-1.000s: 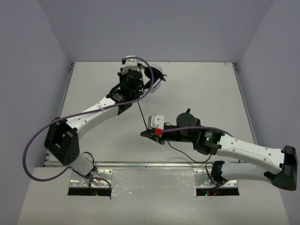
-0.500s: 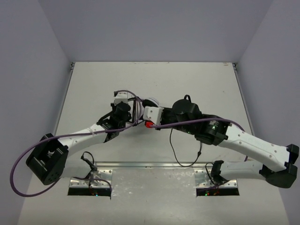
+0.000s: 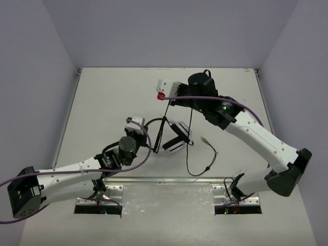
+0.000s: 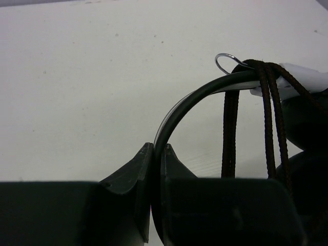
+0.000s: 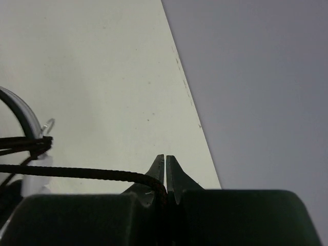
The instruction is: Wrap the headphones
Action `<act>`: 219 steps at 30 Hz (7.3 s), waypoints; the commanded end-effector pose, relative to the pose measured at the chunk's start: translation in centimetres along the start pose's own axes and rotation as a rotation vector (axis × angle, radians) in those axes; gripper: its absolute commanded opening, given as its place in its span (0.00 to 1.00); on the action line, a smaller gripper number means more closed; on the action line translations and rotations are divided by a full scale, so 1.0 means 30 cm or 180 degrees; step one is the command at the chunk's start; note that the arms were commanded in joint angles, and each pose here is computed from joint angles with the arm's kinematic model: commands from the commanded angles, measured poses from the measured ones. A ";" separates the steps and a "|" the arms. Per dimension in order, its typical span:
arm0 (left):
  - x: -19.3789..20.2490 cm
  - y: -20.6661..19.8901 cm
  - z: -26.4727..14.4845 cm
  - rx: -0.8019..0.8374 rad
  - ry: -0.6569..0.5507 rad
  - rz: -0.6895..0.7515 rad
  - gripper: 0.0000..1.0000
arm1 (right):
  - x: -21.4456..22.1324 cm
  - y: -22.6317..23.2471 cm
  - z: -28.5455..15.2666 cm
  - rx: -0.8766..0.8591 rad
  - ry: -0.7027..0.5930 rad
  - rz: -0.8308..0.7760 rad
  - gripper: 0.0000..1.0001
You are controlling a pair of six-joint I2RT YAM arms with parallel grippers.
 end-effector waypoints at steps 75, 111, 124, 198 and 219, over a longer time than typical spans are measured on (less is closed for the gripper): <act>-1.023 0.302 -0.509 -0.0482 -0.2077 -0.0535 0.00 | 0.299 0.388 0.171 -0.2208 -0.0476 0.2793 0.17; -1.122 0.290 -0.245 -0.0923 -0.1938 -0.2202 0.00 | 0.014 0.718 0.066 -0.2433 -0.1514 0.2572 0.14; -1.061 0.491 0.125 -0.1548 -0.1623 -0.1503 0.00 | 0.045 0.894 -0.032 -0.2367 -0.1152 0.2044 0.02; -0.420 0.670 0.200 -0.2336 -0.0530 -0.1699 0.00 | 0.031 0.795 -0.315 -0.2205 -0.0775 0.0939 0.01; -0.210 0.310 0.055 -0.1051 -0.0719 -0.0807 0.00 | -0.238 0.214 -0.216 -0.0235 -0.0468 -0.0301 0.02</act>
Point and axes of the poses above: each gripper's point midway between its finger pads, its own z axis out along the fingers, its own y axis along the line the jaws close on, x = y × z, the point moved 1 cm from there along -z, back along the fingers, and after that the axes turned 11 degrees about z, right-handed, at the moved point
